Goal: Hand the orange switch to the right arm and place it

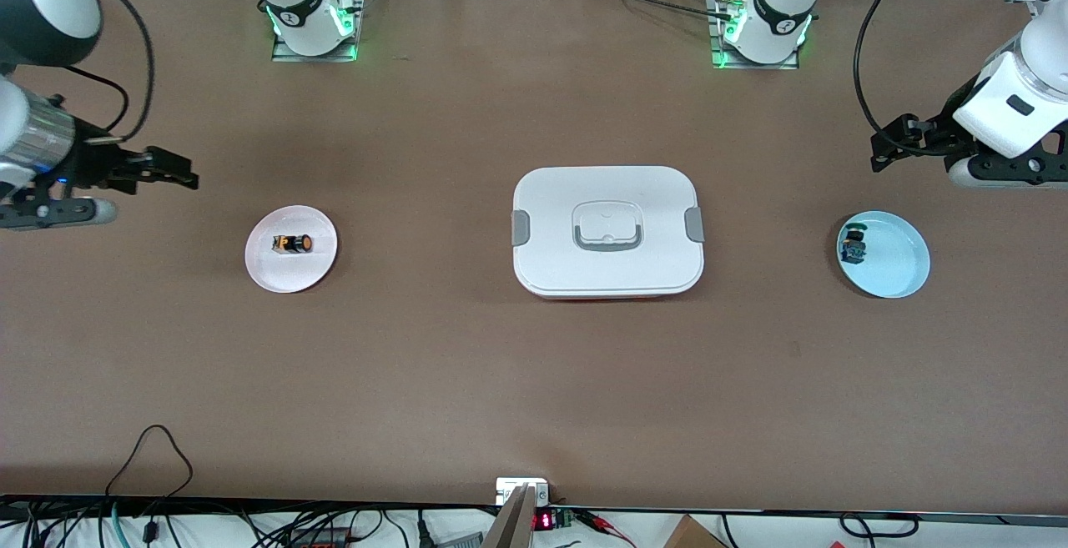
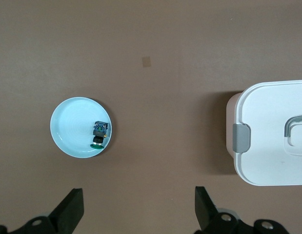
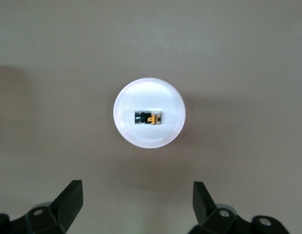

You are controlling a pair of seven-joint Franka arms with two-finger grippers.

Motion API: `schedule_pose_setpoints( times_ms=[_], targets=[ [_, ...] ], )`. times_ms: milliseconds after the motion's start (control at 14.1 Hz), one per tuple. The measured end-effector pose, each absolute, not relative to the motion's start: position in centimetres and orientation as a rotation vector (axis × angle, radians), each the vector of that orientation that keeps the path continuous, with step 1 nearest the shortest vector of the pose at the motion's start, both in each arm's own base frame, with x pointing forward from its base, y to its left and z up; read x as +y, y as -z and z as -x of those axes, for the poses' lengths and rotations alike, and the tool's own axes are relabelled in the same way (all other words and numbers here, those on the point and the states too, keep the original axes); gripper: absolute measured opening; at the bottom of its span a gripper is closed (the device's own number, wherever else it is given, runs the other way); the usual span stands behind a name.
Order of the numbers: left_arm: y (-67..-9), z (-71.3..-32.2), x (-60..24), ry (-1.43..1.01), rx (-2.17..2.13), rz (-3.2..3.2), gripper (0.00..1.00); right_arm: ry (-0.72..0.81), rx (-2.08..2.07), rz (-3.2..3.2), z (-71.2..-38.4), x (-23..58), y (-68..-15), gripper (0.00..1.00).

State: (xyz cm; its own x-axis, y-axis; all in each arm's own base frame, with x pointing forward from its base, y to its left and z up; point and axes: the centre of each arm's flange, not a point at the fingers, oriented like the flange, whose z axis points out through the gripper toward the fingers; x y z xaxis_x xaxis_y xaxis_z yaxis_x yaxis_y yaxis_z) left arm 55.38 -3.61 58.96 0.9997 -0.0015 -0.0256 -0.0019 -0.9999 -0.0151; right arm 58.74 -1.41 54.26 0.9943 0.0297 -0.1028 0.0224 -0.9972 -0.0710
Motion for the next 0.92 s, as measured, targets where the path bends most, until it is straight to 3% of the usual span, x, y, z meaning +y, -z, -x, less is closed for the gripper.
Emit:
schedule_pose_setpoints(
  times_ms=[354,921],
  targets=[
    [-59.0,-55.4,-3.6,-0.040,0.003,3.126,1.00,-0.142,0.004,3.129,-59.6,-3.8,-58.2,1.00],
    [-59.0,-55.4,-3.6,-0.040,0.004,3.126,1.00,-0.265,0.064,3.140,-60.2,-3.0,-55.1,1.00]
  ],
)
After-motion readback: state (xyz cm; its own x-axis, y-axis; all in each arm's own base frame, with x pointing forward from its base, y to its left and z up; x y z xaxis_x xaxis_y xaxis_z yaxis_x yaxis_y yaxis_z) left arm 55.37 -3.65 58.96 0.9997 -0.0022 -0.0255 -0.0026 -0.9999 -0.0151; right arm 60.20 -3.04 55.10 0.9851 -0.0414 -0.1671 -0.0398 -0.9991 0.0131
